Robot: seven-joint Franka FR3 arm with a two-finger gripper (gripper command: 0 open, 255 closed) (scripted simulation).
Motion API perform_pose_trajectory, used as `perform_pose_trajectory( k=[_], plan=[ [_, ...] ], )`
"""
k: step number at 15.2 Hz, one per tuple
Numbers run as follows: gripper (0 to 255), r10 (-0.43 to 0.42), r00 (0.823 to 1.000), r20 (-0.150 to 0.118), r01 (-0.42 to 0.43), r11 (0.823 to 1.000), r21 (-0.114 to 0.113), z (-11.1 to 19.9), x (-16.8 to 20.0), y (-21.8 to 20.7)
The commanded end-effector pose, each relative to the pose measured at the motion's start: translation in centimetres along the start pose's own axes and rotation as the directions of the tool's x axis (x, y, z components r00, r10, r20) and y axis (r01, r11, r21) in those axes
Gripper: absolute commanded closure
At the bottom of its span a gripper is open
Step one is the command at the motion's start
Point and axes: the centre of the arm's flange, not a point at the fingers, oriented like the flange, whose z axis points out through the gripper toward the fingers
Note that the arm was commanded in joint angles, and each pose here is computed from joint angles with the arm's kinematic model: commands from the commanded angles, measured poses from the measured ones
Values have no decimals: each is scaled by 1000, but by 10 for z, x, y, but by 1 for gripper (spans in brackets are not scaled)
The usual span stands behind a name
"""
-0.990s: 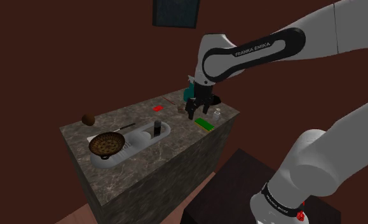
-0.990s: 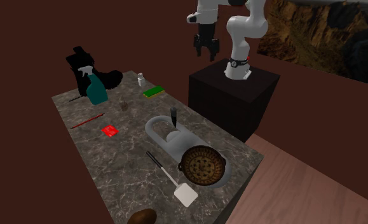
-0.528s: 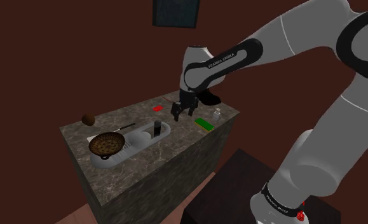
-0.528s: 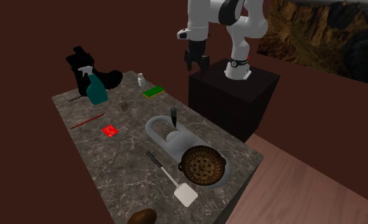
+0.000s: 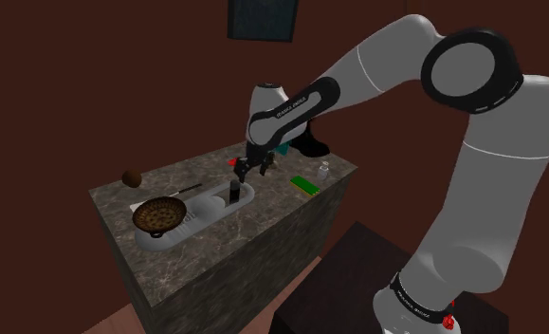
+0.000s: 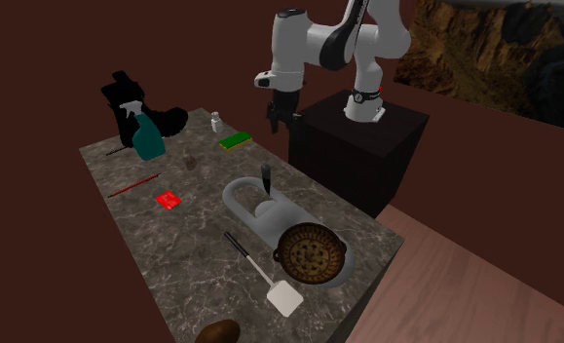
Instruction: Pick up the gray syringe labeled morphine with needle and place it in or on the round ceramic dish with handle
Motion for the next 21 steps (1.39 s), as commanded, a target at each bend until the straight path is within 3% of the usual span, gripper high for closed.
perform_pose_trajectory(
  k=[1, 6, 14, 21],
  plan=[
    [0, -1, 1000, -17, 1, 1000, -1, 17, 20, -3],
    [0, -3, 999, -53, 3, 1000, -3, 51, 64, -13],
    [0, -3, 999, -53, 3, 1000, -3, 91, 66, -13],
    [0, -3, 999, -53, 3, 1000, -3, 91, 66, -13]
  ],
)
